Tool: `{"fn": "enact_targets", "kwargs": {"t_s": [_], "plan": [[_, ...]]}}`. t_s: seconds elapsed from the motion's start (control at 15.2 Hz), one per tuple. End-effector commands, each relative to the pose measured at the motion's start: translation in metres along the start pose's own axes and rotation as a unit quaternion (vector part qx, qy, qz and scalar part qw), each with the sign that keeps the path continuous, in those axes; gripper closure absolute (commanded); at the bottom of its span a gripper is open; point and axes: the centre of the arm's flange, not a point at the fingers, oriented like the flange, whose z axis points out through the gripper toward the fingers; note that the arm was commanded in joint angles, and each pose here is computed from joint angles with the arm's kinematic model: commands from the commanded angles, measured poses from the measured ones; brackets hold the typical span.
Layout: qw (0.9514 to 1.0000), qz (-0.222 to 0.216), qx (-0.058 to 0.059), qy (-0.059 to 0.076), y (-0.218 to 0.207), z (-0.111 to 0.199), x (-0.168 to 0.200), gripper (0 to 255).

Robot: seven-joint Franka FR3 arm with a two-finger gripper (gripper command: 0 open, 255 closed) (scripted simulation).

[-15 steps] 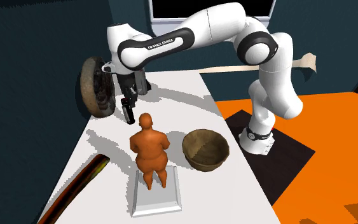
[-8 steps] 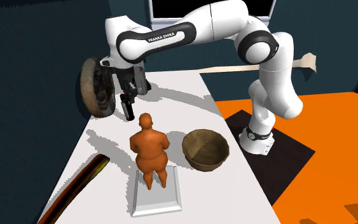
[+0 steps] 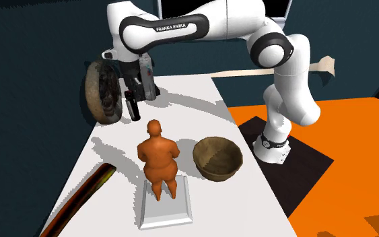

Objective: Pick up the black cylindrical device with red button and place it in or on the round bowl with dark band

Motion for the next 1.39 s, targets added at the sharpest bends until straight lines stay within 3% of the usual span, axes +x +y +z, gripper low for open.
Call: {"fn": "enact_targets", "kwargs": {"t_s": [0.0, 1.19, 1.32], "plan": [[1.0, 0.0, 0.0, 0.0, 0.0, -0.012, 0.0, 255], [1.0, 0.0, 0.0, 0.0, 0.001, -0.102, 0.004, 255], [1.0, 0.0, 0.0, 0.0, -0.025, -0.105, -0.002, 255]]}}
